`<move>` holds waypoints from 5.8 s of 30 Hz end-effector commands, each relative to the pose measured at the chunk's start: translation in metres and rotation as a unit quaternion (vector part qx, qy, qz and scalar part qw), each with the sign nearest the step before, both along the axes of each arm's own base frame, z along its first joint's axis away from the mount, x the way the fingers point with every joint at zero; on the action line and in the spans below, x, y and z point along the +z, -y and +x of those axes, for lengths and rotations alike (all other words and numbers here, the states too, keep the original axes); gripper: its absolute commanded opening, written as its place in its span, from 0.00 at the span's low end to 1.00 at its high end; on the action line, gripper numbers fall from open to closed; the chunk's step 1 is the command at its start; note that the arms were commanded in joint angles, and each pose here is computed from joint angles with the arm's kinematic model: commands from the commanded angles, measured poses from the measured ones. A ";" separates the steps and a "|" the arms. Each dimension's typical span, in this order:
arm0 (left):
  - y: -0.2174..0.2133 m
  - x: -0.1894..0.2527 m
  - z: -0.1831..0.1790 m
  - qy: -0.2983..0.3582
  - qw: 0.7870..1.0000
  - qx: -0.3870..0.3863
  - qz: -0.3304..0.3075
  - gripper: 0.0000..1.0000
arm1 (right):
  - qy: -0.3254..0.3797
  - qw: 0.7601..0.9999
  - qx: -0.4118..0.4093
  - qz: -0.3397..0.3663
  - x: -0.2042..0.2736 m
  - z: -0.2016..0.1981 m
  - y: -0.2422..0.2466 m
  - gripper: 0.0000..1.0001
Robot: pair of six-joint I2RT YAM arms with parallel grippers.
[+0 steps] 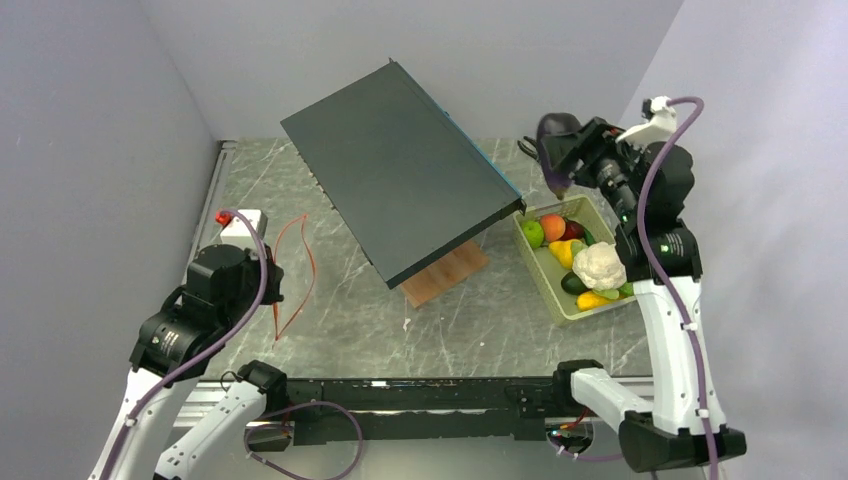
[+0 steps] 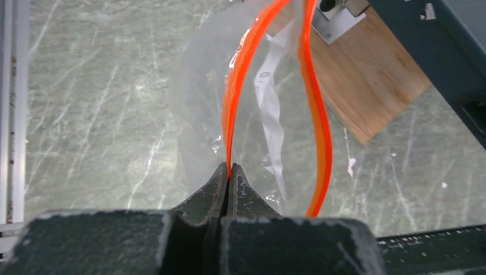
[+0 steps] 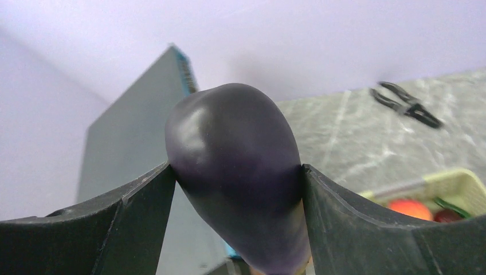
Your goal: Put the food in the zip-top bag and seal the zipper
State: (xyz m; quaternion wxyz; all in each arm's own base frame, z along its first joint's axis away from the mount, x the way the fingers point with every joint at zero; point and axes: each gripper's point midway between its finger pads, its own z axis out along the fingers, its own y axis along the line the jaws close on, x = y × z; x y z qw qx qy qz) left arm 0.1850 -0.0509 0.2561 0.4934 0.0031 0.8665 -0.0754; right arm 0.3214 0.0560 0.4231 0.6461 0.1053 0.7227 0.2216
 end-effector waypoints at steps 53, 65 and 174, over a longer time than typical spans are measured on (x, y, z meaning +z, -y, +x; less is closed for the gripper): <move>0.026 0.125 -0.066 0.061 0.962 -0.017 -0.267 0.00 | 0.206 0.791 0.544 0.188 0.006 -0.202 -0.417 0.00; 0.012 0.122 -0.068 0.095 0.966 -0.003 -0.241 0.00 | 0.093 0.870 0.475 0.090 -0.052 -0.184 -0.422 0.09; -0.031 -0.028 0.011 0.079 0.993 0.090 0.009 0.00 | -0.377 0.894 -0.180 0.161 -0.354 0.062 0.051 0.90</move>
